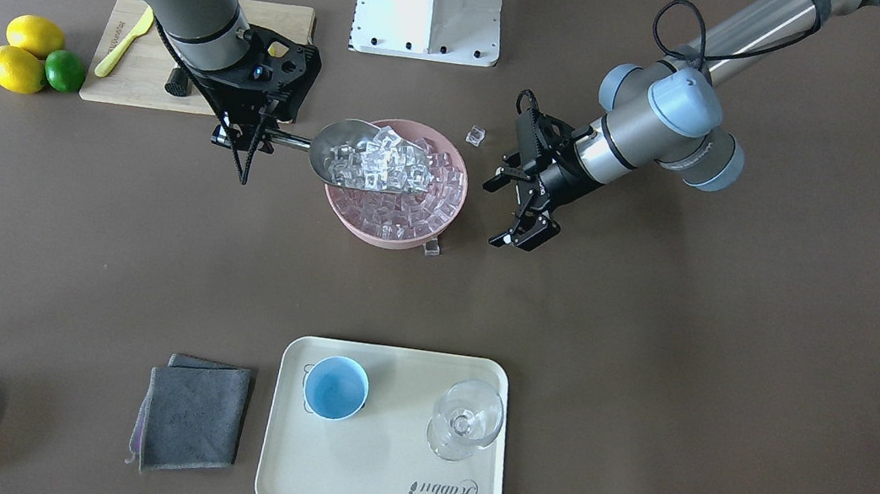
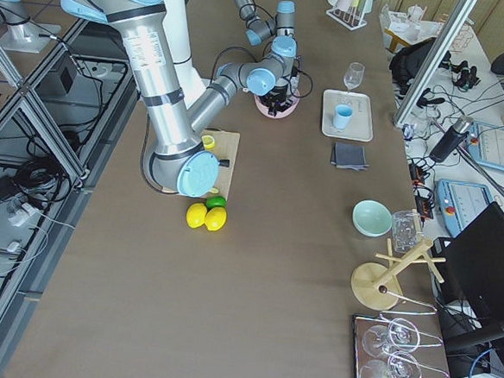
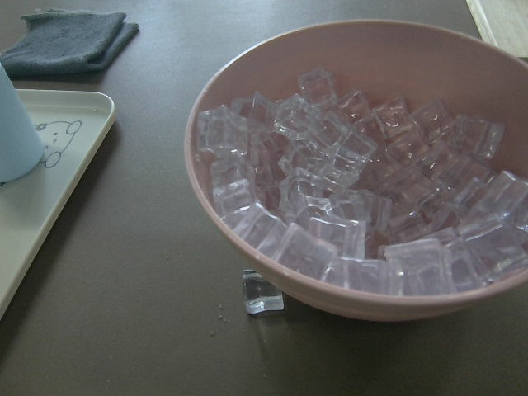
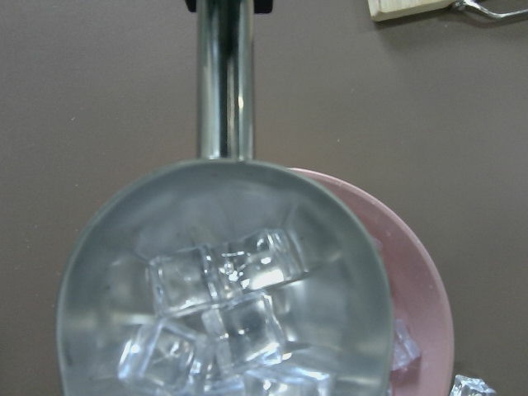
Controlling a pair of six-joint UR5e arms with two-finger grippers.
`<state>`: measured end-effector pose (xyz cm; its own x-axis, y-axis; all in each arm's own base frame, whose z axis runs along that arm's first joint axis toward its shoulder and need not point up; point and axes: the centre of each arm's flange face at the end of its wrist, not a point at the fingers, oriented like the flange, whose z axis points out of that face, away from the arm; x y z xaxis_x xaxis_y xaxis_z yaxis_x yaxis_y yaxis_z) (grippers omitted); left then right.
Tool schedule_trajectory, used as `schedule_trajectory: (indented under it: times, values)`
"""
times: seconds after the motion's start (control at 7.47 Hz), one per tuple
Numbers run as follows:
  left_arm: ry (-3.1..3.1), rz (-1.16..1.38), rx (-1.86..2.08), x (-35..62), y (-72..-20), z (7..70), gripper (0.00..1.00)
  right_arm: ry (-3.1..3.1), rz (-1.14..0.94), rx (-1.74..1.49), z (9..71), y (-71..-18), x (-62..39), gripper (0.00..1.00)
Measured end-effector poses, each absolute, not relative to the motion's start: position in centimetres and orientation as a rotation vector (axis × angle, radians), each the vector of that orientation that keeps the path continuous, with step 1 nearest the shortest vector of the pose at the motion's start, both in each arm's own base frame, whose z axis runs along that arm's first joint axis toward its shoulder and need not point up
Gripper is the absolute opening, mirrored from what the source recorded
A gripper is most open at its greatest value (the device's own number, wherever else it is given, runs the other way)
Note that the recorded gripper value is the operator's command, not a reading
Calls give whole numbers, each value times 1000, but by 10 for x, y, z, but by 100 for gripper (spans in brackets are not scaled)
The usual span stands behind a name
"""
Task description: Put ice in cup with scoop
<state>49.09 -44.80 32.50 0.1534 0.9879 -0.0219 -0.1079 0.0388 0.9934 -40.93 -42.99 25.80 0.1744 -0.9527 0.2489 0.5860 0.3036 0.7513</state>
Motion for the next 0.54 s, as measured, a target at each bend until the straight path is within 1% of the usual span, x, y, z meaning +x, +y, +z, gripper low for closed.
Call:
schedule_trajectory:
  times: [0.54]
  values:
    - [1020,1124,1136,465,-454,332,98,-864,-1038,623,266,-435,-406,0]
